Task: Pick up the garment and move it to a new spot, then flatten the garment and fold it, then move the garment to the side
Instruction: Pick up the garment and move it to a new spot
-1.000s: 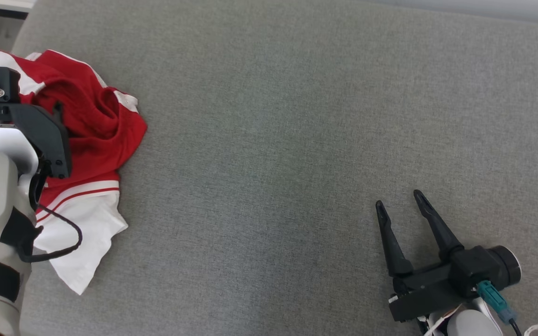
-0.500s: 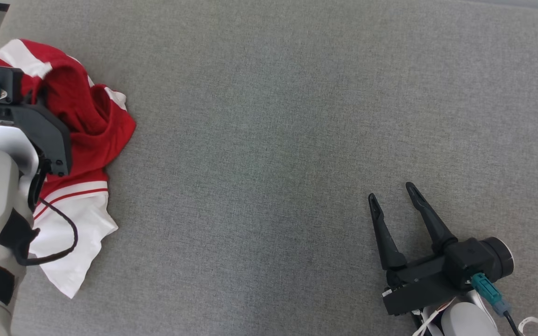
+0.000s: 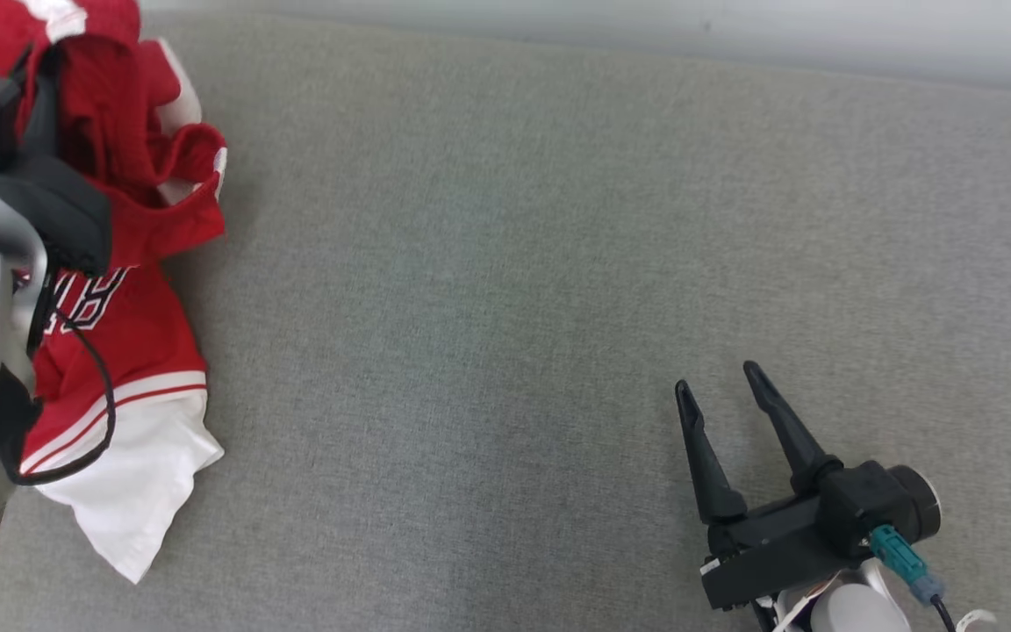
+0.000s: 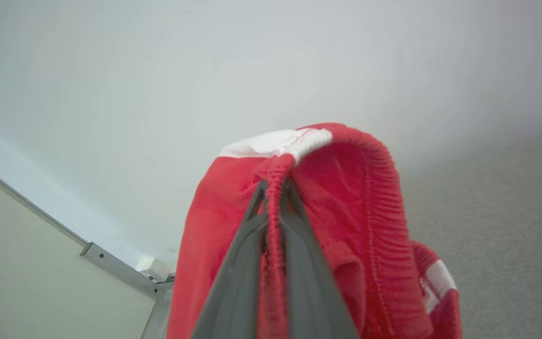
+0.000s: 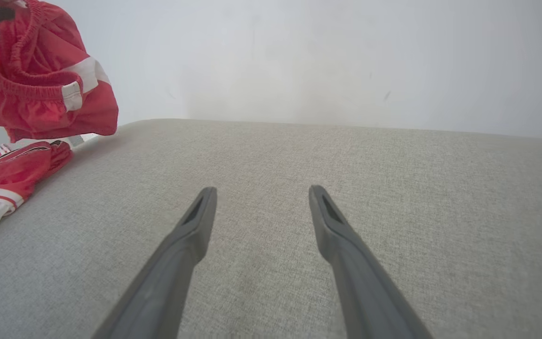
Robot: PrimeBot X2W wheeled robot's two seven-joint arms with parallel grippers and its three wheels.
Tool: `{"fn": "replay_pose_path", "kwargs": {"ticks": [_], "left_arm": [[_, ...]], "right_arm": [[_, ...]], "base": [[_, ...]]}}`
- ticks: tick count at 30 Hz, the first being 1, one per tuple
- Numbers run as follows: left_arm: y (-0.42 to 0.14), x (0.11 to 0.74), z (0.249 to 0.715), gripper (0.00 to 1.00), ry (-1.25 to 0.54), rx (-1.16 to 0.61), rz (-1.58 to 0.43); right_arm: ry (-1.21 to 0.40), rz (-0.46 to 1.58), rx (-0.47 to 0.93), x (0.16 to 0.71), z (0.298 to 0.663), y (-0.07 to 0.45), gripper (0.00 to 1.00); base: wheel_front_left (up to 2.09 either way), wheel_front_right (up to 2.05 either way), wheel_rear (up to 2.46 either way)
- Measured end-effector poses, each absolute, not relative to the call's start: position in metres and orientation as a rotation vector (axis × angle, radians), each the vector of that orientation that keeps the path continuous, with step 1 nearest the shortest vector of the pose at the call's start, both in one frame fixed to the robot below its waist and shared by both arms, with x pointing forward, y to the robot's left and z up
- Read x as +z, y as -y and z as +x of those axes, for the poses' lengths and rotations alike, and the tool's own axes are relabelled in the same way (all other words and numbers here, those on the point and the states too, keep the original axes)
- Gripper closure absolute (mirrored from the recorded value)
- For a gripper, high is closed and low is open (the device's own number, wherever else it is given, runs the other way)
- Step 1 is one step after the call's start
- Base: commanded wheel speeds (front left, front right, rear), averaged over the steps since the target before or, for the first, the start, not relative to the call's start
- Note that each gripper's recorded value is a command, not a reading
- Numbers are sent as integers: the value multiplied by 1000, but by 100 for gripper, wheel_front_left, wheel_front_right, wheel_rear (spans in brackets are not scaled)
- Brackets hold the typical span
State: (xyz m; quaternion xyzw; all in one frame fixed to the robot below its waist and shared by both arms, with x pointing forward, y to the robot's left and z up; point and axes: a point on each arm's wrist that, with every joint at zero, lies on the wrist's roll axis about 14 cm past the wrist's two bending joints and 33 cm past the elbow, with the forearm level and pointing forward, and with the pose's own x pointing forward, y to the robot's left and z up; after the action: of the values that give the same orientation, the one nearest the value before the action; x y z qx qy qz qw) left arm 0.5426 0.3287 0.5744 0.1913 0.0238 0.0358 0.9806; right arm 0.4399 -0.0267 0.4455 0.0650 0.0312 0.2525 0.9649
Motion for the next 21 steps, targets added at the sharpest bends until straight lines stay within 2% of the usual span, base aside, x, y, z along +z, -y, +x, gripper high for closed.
{"fn": "replay_pose_path", "kwargs": {"ticks": [10, 21], "left_arm": [[-253, 656, 553, 100, 199, -99, 443], [-127, 694, 554, 100, 363, -378, 318]], "right_arm": [[-7, 150, 414, 476, 419, 58, 0], [55, 121, 198, 499, 387, 133, 0]], "base": [[0, 0, 0], [0, 0, 0]]}}
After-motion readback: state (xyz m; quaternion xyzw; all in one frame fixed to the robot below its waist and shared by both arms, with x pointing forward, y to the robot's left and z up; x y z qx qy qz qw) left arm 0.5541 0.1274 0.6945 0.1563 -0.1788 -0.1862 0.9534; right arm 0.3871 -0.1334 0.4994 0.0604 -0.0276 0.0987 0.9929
